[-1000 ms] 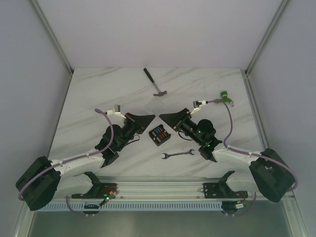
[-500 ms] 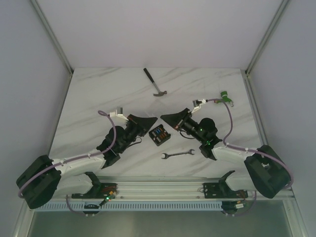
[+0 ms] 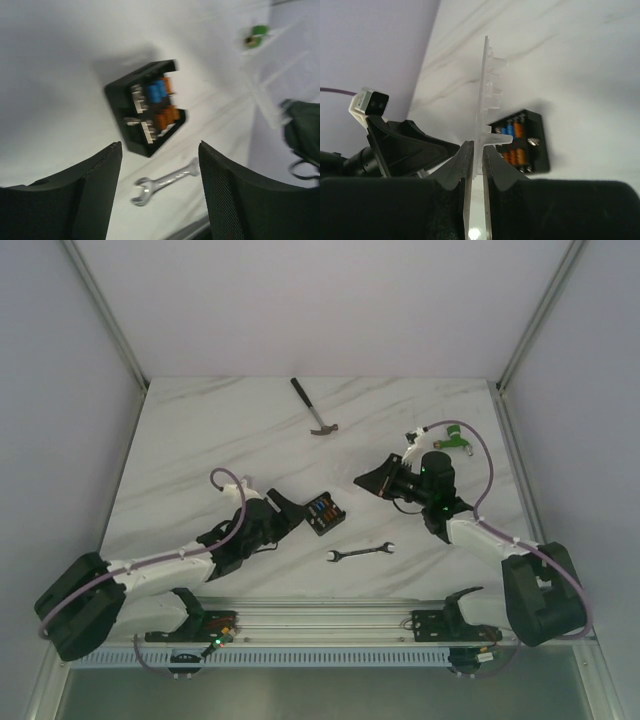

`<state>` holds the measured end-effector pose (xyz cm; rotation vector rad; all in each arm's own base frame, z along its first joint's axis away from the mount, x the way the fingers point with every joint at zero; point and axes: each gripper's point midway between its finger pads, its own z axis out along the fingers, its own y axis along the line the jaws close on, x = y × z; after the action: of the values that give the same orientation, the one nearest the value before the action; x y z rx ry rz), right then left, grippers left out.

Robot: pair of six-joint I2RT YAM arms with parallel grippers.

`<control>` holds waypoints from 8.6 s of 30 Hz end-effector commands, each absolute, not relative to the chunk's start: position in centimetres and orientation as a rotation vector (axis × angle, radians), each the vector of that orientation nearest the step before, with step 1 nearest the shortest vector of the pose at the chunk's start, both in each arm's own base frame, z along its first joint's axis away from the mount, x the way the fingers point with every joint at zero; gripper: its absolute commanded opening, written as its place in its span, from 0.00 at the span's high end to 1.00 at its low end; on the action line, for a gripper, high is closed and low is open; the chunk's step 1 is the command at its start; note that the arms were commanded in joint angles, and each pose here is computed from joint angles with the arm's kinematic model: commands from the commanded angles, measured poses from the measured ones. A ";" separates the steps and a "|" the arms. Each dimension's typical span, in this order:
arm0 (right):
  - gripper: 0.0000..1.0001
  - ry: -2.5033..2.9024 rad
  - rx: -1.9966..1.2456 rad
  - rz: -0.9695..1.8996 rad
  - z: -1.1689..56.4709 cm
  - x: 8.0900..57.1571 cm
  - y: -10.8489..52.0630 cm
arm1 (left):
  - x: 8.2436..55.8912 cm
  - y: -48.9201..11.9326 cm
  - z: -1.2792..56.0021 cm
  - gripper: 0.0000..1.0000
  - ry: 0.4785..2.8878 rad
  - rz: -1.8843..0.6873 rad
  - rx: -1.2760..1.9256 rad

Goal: Snap on the fuse box
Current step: Pick up the fuse box cover from the center of the board, then adjust the fuse box base at the center of the board, then close the fuse box cover on the fuse box base.

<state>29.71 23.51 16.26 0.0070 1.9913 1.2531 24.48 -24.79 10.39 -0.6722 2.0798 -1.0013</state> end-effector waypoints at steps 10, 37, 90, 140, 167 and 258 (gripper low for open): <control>1.00 2.073 -0.170 1.219 14.5 28.3 22.2 | 26.6 -23.7 3.6 0.39 2.289 -0.539 -0.545; 1.00 2.128 -0.443 1.410 14.9 27.1 24.6 | 34.9 -24.8 3.2 0.77 2.351 -0.460 0.093; 0.59 2.431 -0.093 1.506 5.6 28.3 28.6 | 32.0 -25.8 6.1 0.27 2.369 -0.814 -0.073; 0.59 2.454 -0.156 1.175 5.9 32.2 29.0 | 31.2 -25.6 5.1 0.25 2.480 -0.600 -0.143; 0.70 2.502 -0.288 1.036 5.6 30.8 29.2 | 27.7 -25.7 3.9 0.41 2.546 -0.592 -0.070; 0.58 2.496 -0.432 1.022 7.3 29.7 31.3 | 28.9 -23.5 4.9 0.60 2.535 -0.538 -0.211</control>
<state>29.24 30.43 5.59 -0.4168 2.5339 0.9979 28.60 -24.21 5.03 -0.1814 2.5465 -0.5629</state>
